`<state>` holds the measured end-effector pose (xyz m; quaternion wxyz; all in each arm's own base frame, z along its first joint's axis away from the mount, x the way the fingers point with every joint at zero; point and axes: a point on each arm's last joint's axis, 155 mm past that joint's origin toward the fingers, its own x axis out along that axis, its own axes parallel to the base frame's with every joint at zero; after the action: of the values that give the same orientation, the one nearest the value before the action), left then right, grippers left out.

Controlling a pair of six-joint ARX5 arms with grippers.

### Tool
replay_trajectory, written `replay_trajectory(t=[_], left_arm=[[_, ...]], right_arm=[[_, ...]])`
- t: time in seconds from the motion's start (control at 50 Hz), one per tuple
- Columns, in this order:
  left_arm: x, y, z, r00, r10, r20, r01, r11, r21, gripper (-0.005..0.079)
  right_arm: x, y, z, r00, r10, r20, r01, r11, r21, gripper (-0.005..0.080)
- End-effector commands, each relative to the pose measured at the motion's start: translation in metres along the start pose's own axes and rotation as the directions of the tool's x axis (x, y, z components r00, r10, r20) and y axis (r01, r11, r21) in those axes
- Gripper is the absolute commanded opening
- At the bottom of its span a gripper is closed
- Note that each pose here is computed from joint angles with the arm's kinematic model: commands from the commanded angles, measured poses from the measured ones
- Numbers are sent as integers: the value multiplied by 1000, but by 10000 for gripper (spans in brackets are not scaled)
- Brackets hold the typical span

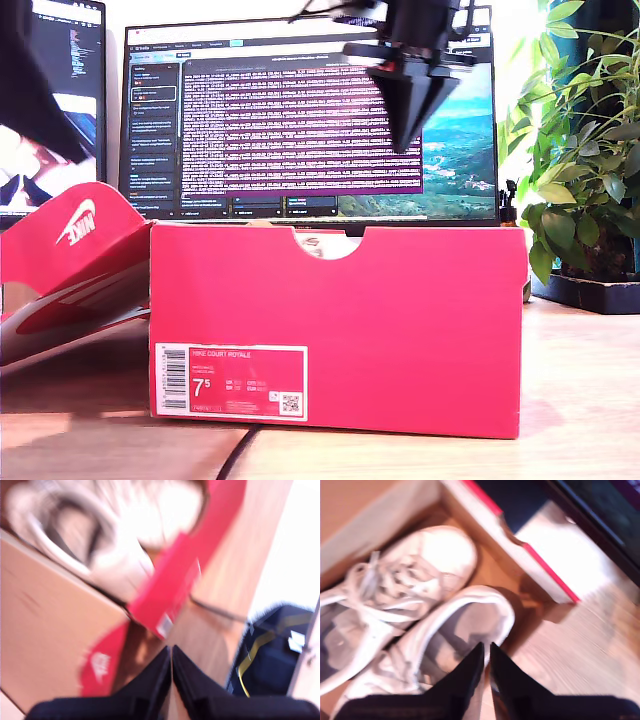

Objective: Pack the white shoes by picking the first shoe and placing it inside the red shoebox, left side, then picking and rotating the second shoe and placing it in the shoebox

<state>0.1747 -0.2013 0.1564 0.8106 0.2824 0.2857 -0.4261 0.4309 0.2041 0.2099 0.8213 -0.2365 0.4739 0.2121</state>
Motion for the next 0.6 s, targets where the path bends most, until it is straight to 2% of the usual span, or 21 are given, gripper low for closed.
replay_trajectory(t=[0.0, 0.3, 0.58], left_arm=[[-5, 3, 8, 999, 8, 39, -7, 1000, -15, -19], [-14, 31, 21, 989, 93, 114, -85, 993, -77, -19], [-23, 73, 40, 952, 223, 209, -191, 968, -162, -19]], right_arm=[[-23, -9, 3, 999, -16, 48, 14, 999, 29, -10], [-39, -35, -17, 994, -62, 89, 50, 991, 127, -10], [-54, -49, -33, 972, -122, 202, 82, 977, 195, -10]])
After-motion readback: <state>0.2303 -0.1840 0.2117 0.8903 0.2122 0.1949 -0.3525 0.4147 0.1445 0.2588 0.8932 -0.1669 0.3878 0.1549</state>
